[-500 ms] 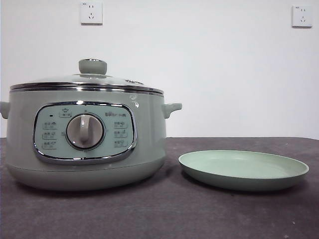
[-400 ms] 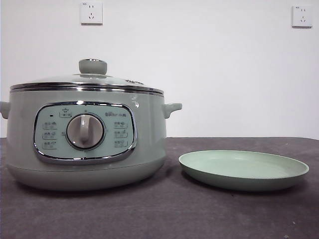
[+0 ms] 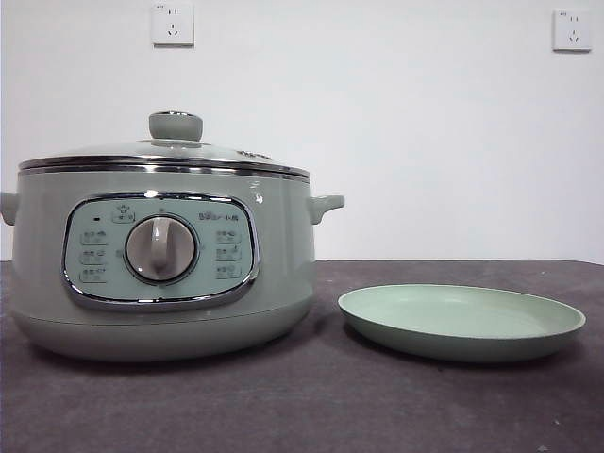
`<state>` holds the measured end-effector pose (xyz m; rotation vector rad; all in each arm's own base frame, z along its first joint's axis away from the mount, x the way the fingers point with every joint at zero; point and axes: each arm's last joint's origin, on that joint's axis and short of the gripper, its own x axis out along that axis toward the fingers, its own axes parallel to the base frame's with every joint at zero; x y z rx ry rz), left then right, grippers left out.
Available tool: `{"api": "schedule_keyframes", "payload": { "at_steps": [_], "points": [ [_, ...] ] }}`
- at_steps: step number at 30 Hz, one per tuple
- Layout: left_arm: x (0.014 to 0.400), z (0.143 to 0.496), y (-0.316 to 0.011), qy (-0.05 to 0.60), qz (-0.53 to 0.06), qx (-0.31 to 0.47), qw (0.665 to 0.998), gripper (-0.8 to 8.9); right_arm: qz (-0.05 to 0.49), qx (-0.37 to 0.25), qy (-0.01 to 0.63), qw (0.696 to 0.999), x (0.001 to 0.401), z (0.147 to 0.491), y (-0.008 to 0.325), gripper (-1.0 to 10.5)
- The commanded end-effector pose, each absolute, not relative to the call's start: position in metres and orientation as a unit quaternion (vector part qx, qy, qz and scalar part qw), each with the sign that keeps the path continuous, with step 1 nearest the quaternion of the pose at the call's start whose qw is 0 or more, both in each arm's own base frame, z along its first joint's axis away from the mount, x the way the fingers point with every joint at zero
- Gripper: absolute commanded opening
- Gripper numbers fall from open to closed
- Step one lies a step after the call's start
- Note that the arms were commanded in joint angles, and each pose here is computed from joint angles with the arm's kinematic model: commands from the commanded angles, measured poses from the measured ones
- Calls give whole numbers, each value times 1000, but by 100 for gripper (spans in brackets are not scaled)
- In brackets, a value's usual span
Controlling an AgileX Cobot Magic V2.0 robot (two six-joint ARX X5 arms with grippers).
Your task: Take the corn out from the steamer,put the corn on the plate,close the lid
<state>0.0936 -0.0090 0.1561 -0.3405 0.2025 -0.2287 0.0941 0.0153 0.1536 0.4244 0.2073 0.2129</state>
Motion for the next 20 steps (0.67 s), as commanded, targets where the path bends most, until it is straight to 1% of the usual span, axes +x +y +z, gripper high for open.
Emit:
{"api": "schedule_keyframes", "payload": {
  "at_steps": [1,9,15,20],
  "points": [
    [92,160,-9,103,-113,-191,970,-8,105,215,104,965,92,161,15,-11],
    [85,193,-9,106,-110,-189,970,-8,101,209,126,965,95,193,15,-11],
    [88,221,-9,118,-109,-187,969,-8,100,167,162,967,108,226,17,-11],
    [99,247,-10,146,-120,-152,970,-8,143,135,201,960,126,258,22,-11]
  ]
}}
